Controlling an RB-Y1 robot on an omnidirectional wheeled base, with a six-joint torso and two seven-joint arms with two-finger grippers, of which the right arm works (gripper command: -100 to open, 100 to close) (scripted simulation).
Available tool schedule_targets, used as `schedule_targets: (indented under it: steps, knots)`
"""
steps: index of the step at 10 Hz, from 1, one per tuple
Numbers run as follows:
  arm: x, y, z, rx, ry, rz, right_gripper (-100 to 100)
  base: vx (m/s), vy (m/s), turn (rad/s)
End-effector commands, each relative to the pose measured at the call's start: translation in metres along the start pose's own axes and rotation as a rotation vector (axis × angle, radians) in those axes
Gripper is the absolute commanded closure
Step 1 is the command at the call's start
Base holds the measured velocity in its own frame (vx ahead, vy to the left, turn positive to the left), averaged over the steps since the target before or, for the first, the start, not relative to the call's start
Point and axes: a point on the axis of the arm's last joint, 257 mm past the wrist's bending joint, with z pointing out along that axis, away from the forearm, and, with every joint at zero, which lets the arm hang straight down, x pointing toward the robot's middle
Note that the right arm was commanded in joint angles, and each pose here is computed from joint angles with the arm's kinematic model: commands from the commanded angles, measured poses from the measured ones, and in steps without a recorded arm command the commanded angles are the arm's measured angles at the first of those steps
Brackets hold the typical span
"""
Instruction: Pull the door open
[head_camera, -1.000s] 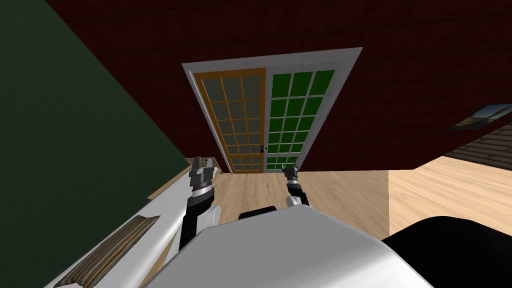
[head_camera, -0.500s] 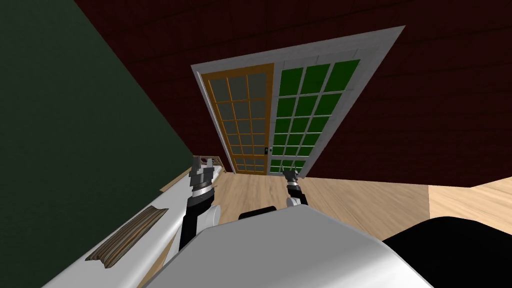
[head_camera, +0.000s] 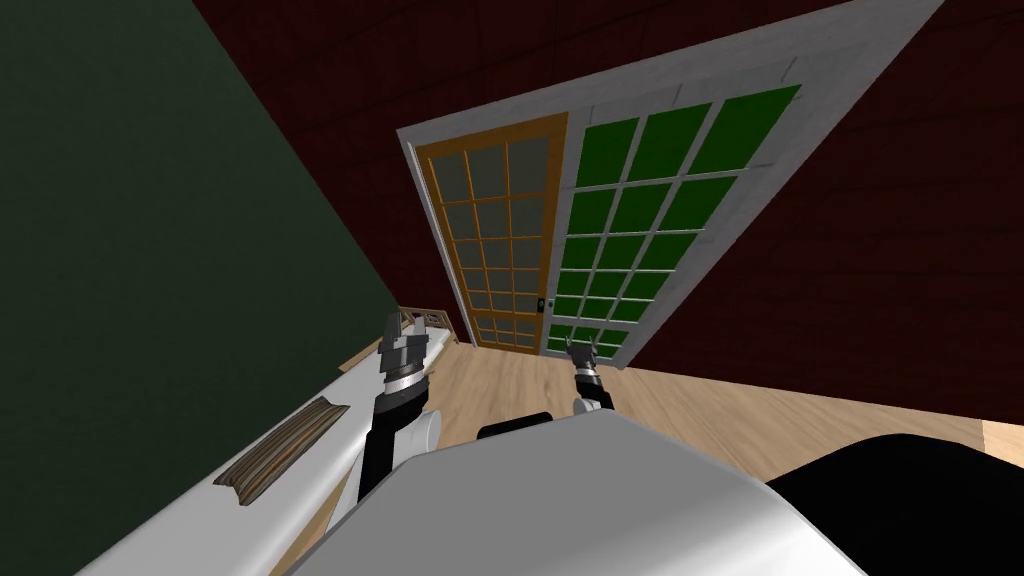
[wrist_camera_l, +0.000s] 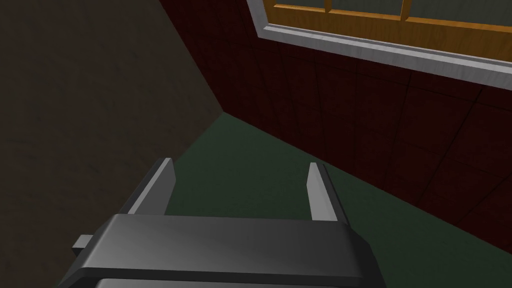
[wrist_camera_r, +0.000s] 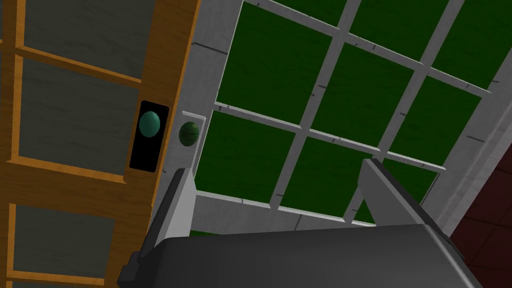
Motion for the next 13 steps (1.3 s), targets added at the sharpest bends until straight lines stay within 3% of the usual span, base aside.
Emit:
schedule_targets:
  steps: [1,10,13]
  knots:
    - [-0.014,0.0,-0.0047,-0.007,-0.03,0.039,-100,0.102,-0.023,0.13]
    - [-0.086,0.012,-0.0288,-0.076,-0.186,0.216,-100,0.097,-0.042,0.157]
    - [-0.097,0.015,-0.0335,-0.093,-0.211,0.242,-100,0.086,-0.05,0.078]
